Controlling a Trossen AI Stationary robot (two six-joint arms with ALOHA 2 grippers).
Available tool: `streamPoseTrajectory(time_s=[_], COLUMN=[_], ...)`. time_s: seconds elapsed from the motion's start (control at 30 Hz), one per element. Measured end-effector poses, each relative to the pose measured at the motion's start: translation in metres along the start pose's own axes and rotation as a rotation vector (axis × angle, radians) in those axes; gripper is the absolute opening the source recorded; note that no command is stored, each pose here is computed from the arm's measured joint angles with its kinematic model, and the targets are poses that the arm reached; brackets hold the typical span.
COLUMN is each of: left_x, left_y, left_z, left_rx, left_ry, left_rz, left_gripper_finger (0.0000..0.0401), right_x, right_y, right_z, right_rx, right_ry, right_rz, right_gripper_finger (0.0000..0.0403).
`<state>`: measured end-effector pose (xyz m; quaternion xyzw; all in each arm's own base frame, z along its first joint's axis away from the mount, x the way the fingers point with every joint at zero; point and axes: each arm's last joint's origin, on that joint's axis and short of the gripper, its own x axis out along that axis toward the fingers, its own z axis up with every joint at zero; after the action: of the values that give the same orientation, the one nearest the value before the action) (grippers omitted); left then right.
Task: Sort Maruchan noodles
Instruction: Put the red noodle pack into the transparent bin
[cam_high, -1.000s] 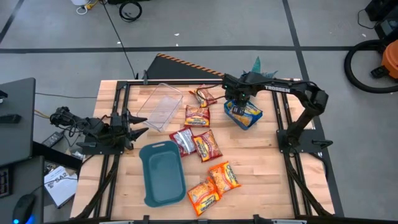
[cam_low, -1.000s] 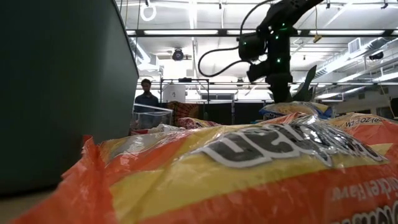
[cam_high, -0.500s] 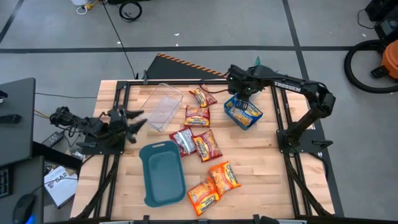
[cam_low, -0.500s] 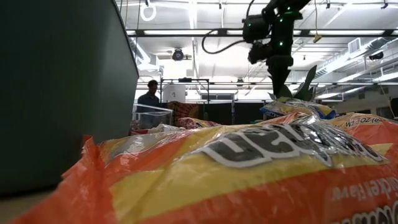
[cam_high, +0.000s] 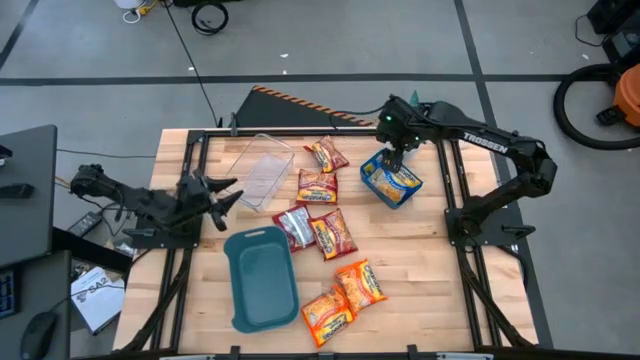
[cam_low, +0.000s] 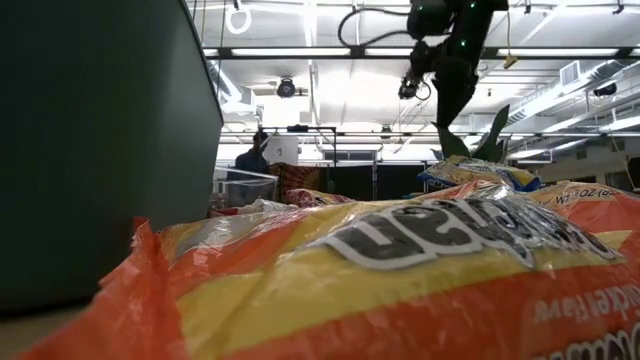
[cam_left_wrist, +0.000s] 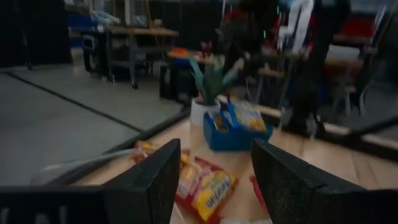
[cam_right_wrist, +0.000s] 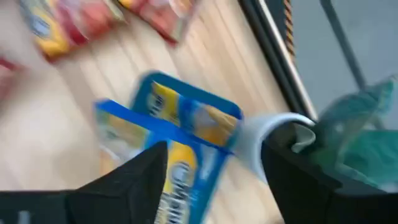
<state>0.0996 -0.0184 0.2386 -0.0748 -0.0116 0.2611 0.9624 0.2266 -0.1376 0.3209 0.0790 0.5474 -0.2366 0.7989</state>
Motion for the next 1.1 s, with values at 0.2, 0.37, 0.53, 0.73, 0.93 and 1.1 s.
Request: streamPoseTrajectory(time_s=[0.2,0.37,0.53,0.73,0.93,1.1], left_x=[0.017,0.039,0.067,0.100,0.131,0.163], left_y=[-0.011,-0.017,-0.022,-0.021,-0.027,-0.037], left_z=[0.017,0.027,0.028,0.029,0.025,0.027], left_rx=[0.061,0.072,0.054,0.055,0.115,0.182], left_ry=[0.154,0.291,0.453,0.638,0.725,0.807], left_rz=[0.035,-0.006,-0.095,-0.156,-0.201,-0.263], left_gripper_finger=[0.0183,0.0173,0.0172,0.0171,0.0171,0.0171], right_x=[-0.006,-0.003,-0.004,-0.013,0.012,0.028], right_y=[0.029,0.062,0.090,0.121,0.146,0.161], right_z=[0.006,0.013,0.007,-0.001,-0.022,-0.039], right_rx=[-0.060,-0.103,-0.160,-0.217,-0.234,-0.204], right_ry=[-0.105,-0.132,-0.089,-0.143,-0.163,-0.165], right_rz=[0.191,0.364,0.261,0.226,0.243,0.257], right_gripper_finger=[0.0280,0.0277,0.0270,0.0256,0.0253,0.0253])
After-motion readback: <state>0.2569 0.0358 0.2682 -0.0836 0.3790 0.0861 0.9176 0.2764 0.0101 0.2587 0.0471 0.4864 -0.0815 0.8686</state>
